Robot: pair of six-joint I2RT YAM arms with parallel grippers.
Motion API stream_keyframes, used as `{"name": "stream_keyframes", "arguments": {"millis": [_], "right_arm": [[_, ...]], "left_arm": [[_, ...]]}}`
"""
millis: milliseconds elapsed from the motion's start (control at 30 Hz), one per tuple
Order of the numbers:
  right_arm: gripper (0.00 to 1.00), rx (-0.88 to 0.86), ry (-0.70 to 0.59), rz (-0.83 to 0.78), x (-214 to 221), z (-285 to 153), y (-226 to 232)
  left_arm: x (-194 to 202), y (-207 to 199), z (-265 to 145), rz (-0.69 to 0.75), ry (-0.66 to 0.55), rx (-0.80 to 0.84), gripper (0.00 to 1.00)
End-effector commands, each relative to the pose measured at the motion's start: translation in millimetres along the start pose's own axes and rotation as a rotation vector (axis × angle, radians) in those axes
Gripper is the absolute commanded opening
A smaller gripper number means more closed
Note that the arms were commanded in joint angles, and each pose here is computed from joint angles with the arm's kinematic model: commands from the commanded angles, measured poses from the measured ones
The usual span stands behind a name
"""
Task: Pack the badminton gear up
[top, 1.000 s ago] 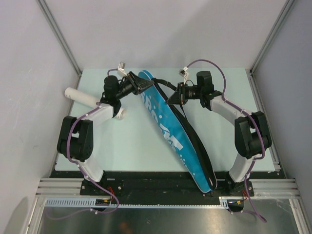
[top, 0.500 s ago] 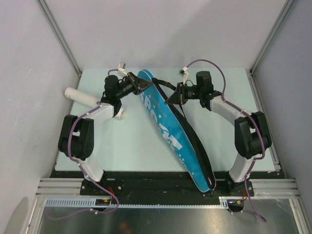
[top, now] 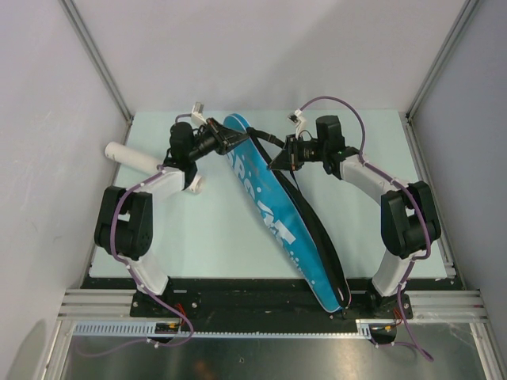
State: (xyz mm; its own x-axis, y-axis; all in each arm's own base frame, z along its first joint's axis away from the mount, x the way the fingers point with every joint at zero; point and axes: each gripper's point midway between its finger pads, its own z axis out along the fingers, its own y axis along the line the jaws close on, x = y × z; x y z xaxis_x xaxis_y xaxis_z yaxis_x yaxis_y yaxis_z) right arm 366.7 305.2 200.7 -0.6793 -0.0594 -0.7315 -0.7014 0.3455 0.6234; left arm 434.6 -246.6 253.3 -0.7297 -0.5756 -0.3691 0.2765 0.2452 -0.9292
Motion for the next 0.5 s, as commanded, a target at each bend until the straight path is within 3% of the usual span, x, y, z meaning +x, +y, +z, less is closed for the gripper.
{"name": "stream_keyframes", "arguments": {"millis": [0,367,467], "right_arm": [[0.00,-0.012,0.009,-0.024,-5.3,0.8,15.1],[0.00,0.041,0.025,-0.047,-1.9,2.8,11.5],[0.00,0.101,0.043,-0.075,0.2,6.2,8.0]], "left_arm": [[-12.4,-56.3,-6.2,0.084,-0.026,0.136,0.13],[-18.8,-58.2,-3.7,0.068,-0.047,0.127,0.22],[-21.3,-56.8,-2.1,0.071,-0.055,0.107,0.16]]}}
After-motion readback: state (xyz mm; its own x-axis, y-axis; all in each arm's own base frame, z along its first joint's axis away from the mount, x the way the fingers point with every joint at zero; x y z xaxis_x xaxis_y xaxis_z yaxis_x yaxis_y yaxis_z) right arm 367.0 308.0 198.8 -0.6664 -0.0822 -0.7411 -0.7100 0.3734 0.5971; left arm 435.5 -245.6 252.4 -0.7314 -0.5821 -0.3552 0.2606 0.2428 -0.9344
